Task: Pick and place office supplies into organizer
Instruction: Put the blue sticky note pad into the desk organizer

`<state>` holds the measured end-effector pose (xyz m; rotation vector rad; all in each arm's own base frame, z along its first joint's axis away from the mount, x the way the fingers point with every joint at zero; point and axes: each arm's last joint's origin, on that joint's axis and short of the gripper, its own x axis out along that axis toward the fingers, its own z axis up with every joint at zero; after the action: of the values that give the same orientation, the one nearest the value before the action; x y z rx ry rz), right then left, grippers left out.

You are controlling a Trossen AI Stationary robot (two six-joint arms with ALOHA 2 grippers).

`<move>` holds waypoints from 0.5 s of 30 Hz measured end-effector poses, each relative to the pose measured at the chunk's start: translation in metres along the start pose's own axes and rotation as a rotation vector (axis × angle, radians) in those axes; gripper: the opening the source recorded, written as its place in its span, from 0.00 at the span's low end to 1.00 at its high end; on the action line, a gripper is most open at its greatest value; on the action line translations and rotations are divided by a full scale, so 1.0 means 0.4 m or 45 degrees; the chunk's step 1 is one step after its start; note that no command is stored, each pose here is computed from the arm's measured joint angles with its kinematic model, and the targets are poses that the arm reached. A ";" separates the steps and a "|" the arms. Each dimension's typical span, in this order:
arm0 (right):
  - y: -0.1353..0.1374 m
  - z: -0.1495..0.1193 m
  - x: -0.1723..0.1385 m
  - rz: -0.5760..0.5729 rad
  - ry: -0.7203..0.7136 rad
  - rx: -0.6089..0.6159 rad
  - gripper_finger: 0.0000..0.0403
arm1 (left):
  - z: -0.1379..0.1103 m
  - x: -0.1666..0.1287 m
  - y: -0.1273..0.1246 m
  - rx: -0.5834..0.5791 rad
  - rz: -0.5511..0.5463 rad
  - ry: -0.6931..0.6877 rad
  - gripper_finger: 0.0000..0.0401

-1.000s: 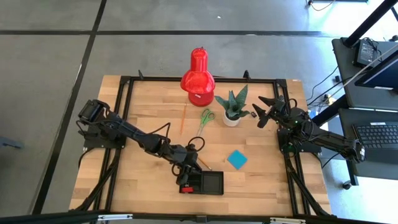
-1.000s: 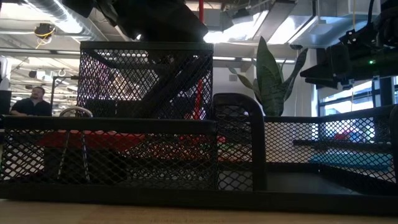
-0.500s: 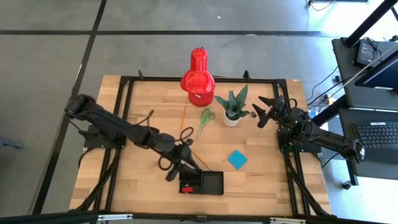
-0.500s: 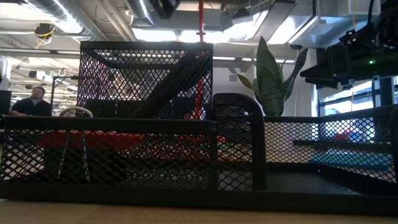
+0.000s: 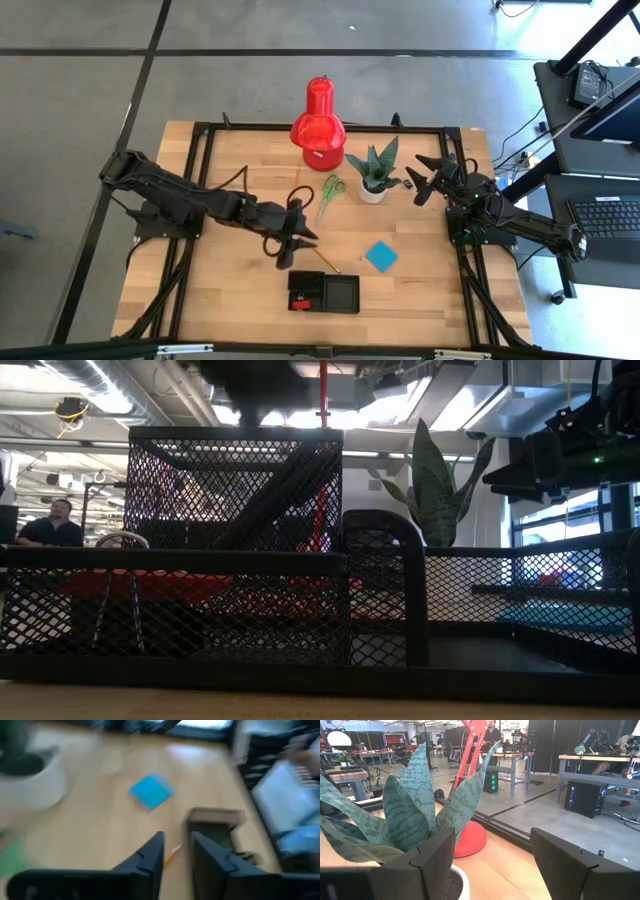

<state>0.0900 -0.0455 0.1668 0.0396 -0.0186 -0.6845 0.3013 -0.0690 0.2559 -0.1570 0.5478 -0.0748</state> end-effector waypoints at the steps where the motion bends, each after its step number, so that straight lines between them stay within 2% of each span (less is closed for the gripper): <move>1: 0.000 0.000 0.000 0.000 0.000 0.000 0.65 | -0.005 0.000 0.009 -0.031 0.036 0.027 0.22; 6: 0.000 0.000 0.000 0.000 0.000 -0.001 0.65 | -0.015 0.001 0.043 -0.117 0.150 0.093 0.22; 15: 0.000 0.001 0.000 0.001 -0.004 0.013 0.65 | -0.018 0.000 0.067 -0.100 0.214 0.126 0.22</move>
<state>0.0900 -0.0455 0.1671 0.0485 -0.0254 -0.6839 0.2982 -0.0436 0.2452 -0.1838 0.6608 0.1033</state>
